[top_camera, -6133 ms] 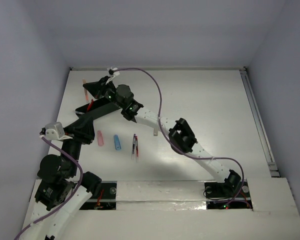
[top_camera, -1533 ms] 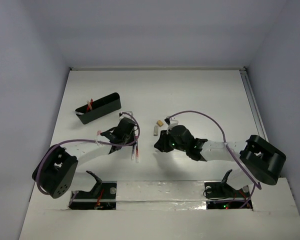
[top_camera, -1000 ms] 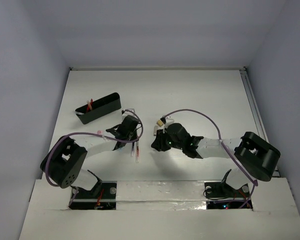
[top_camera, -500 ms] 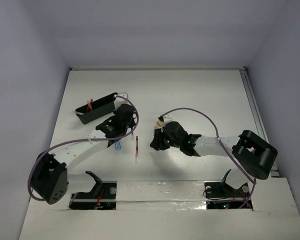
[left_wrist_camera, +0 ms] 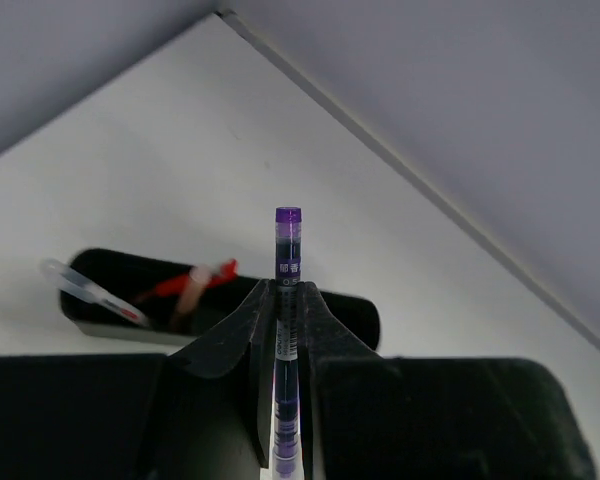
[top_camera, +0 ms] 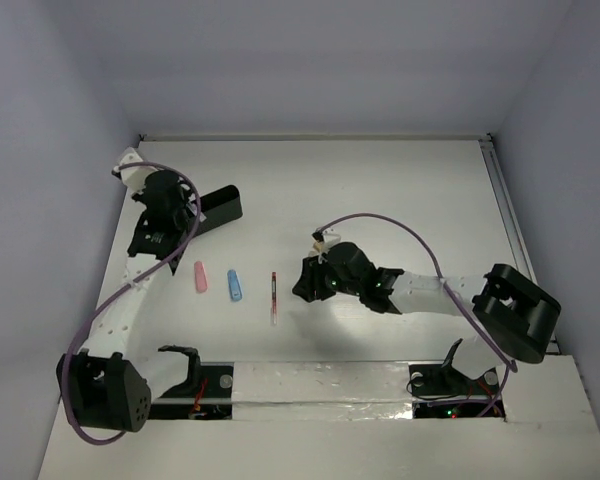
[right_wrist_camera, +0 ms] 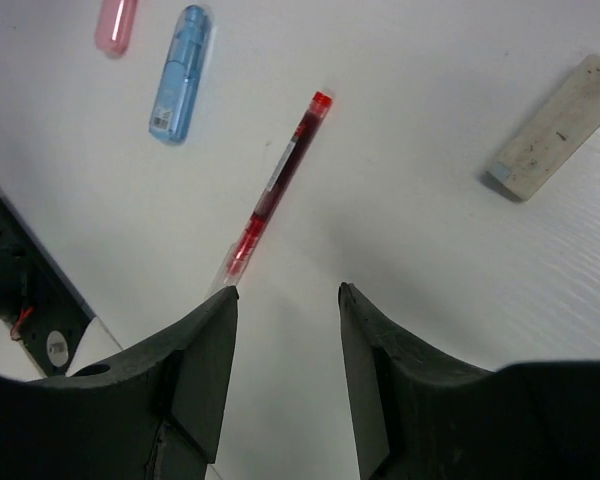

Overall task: Sort the stationery into containers
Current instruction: Place the pen in the storage box.

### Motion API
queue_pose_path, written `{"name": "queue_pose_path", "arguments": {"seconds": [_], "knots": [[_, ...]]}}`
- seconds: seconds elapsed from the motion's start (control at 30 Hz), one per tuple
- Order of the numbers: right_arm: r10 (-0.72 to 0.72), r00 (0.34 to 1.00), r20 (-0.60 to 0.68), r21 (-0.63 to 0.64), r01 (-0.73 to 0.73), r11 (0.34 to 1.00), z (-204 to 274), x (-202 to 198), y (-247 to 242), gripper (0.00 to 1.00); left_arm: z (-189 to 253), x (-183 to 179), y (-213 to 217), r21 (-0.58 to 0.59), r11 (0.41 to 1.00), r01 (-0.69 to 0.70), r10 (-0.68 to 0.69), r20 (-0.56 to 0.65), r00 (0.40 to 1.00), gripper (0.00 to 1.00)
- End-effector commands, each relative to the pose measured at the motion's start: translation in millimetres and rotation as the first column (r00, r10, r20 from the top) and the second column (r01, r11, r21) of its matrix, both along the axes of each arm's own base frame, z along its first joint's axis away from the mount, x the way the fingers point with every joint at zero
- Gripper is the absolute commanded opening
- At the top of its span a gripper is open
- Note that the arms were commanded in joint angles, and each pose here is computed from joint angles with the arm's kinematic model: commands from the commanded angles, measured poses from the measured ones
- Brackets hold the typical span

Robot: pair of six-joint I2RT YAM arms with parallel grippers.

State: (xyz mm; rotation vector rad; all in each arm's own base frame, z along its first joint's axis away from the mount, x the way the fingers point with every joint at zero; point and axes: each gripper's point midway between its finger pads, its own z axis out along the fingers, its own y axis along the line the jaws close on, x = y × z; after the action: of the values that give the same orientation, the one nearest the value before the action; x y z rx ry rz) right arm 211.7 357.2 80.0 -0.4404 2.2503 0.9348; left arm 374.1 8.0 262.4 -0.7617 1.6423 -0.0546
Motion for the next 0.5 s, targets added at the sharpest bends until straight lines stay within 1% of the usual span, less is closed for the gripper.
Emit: {"name": "queue_pose_path", "arguments": {"seconds": [0.0, 0.07, 0.1, 0.17, 0.23, 0.27, 0.33, 0.37, 0.47], "knots": [[0.010, 0.997, 0.072, 0.069, -0.014, 0.998, 27.6, -1.0, 4.8, 0.51, 32.8, 10.9, 41.1, -0.028, 0.992, -0.126, 0.128, 0.108, 0.986, 0.00], [0.006, 0.997, 0.077, 0.076, -0.011, 0.997, 30.1, -2.8, 1.4, 0.51, 28.6, 14.5, 58.6, -0.006, 0.984, -0.177, 0.177, 0.097, 0.979, 0.00], [0.004, 0.997, 0.079, 0.082, -0.011, 0.997, 30.9, -3.6, 0.3, 0.51, 31.5, 15.6, 70.9, 0.024, 0.978, -0.205, 0.202, 0.106, 0.974, 0.00], [0.006, 0.997, 0.080, 0.087, -0.013, 0.996, 29.2, -6.1, -2.3, 0.51, 26.8, 20.2, 78.9, 0.066, 0.972, -0.226, 0.219, 0.102, 0.970, 0.00], [0.011, 0.996, 0.086, 0.098, -0.020, 0.995, 33.9, -7.5, -2.6, 0.51, 23.3, 18.6, 100.0, 0.100, 0.953, -0.286, 0.276, 0.107, 0.955, 0.00], [0.011, 0.996, 0.087, 0.099, -0.020, 0.995, 34.0, -8.1, -3.4, 0.51, 14.4, 23.4, 103.7, 0.112, 0.952, -0.286, 0.277, 0.086, 0.957, 0.00], [0.009, 0.995, 0.099, 0.110, -0.020, 0.994, 39.3, -8.1, -4.5, 0.51, 11.0, 27.4, 110.1, 0.131, 0.944, -0.302, 0.294, 0.076, 0.953, 0.00], [0.007, 0.995, 0.099, 0.109, -0.018, 0.994, 39.5, -8.2, -5.2, 0.51, 4.5, 30.7, 111.6, 0.158, 0.942, -0.298, 0.293, 0.052, 0.955, 0.00], [0.010, 0.995, 0.101, 0.105, -0.020, 0.994, 39.3, -8.6, -6.0, 0.51, 2.9, 35.1, 115.3, 0.187, 0.933, -0.306, 0.302, 0.052, 0.952, 0.00]]}}
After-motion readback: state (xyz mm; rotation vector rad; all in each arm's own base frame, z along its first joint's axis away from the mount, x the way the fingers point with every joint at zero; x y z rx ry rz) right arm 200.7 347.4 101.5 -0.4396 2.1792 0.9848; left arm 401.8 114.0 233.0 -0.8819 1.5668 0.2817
